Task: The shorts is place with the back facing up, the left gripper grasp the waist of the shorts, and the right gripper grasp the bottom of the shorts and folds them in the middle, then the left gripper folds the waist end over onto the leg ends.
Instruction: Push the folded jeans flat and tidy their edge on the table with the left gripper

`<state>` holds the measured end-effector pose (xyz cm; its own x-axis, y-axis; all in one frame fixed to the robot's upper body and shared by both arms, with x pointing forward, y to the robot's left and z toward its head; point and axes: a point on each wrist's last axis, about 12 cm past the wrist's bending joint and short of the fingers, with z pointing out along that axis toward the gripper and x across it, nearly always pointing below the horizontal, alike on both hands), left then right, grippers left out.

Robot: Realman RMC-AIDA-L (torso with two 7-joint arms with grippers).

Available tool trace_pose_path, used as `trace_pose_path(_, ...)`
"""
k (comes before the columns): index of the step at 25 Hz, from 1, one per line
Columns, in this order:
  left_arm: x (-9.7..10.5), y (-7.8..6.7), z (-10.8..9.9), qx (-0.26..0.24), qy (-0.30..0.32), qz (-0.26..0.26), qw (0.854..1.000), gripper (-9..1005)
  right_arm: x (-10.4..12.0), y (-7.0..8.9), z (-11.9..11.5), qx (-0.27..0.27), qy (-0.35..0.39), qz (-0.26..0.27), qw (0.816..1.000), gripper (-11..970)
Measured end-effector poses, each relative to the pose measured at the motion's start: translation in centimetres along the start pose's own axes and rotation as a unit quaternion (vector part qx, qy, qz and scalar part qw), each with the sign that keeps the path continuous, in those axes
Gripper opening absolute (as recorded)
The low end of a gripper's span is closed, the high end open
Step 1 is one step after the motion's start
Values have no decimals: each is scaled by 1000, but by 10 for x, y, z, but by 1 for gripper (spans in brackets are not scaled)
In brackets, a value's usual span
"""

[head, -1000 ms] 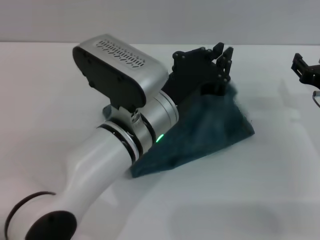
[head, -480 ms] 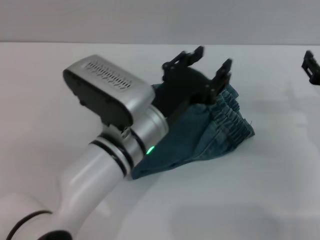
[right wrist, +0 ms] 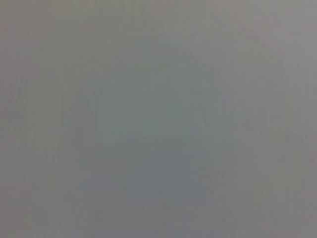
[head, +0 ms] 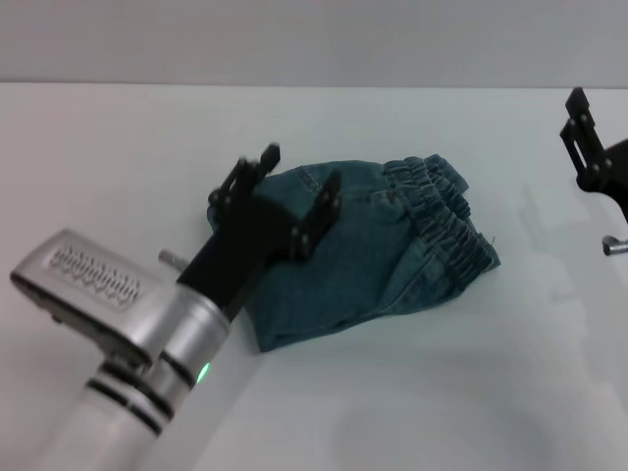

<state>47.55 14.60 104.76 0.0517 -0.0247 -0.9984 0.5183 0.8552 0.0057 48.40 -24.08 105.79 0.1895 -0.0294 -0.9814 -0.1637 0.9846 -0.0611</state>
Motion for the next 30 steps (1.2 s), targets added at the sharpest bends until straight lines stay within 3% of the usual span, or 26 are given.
trace_pose_path(4,17,-3,-27,4,13,10,1000,679,9,-5,-8,3,9,18,1000,631)
trace_pose_path(8,24,-9,-39,20,17,-11,1000,597,13,-7,-9,0,16,34,999,631)
trace_pose_path(12,29,-12,-41,40,29,-20,999,516,17,-9,-7,-4,24,43,999,632)
trace_pose_path(18,37,-12,-42,63,49,-50,996,297,21,-10,-5,-9,32,62,998,633)
trace_pose_path(22,37,-14,-39,87,46,-53,994,72,22,-11,-5,-10,34,67,997,634)
trace_pose_path(30,40,-14,-38,98,56,-64,992,0,23,-10,-6,-8,37,71,997,635)
